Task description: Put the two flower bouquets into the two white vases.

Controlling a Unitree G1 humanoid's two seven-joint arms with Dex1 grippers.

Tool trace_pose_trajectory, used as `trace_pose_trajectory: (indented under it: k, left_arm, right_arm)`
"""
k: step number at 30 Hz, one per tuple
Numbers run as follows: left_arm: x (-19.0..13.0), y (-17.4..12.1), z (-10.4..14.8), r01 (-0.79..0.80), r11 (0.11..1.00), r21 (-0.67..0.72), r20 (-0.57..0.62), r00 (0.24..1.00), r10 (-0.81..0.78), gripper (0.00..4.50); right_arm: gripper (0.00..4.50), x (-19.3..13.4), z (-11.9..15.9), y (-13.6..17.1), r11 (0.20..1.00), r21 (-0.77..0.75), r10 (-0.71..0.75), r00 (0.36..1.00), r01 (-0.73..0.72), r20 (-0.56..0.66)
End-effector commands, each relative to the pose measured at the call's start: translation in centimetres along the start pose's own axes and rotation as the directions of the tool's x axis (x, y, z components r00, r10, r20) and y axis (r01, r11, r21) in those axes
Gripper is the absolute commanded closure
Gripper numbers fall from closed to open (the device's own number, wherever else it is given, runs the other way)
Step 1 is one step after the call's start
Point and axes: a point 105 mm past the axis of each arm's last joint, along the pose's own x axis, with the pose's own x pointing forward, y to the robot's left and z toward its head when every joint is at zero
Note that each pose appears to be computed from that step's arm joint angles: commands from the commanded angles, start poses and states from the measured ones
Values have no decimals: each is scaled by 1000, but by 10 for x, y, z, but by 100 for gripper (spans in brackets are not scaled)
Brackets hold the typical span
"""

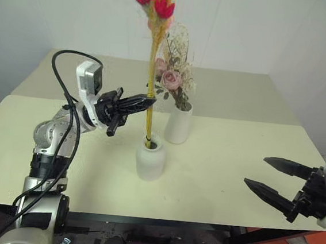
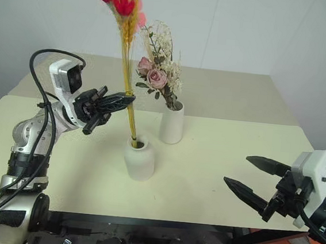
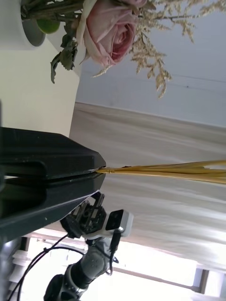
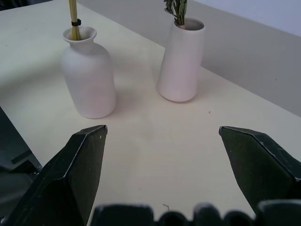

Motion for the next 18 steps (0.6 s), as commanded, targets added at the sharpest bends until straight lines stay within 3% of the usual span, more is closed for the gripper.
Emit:
trace_pose_trajectory:
  k: [1, 4, 5, 11, 13, 17, 18]
  left_arm:
    - [1, -7, -4, 37, 998, 46, -58, 998, -34, 446]
    - [0, -7, -12, 33, 999, 22, -84, 996, -31, 446]
    - [0, -6, -13, 29, 999, 16, -88, 996, -28, 427]
    - [-7, -2, -20, 5, 1000, 30, -175, 985, 1, 262]
    - [-14, -6, -26, 37, 998, 52, -263, 965, -22, 198]
    - [-24, -7, -19, 27, 996, 83, -333, 943, 2, 81]
    - [-30, -7, -19, 17, 995, 100, -365, 931, 20, 81]
  right_arm:
    - [0, 0, 8, -1, 999, -42, -12, 1000, 13, 28]
    - [0, 0, 7, -1, 999, -43, -14, 1000, 15, 27]
    - [0, 0, 7, -1, 999, -44, -14, 1000, 15, 26]
    - [0, -3, 9, 2, 999, -45, 7, 1000, -5, 30]
    - [0, -4, 10, 5, 998, -48, 35, 999, -33, 38]
    - [0, -5, 10, 7, 997, -55, 49, 998, -47, 40]
    - [0, -5, 10, 6, 998, -55, 46, 998, -43, 38]
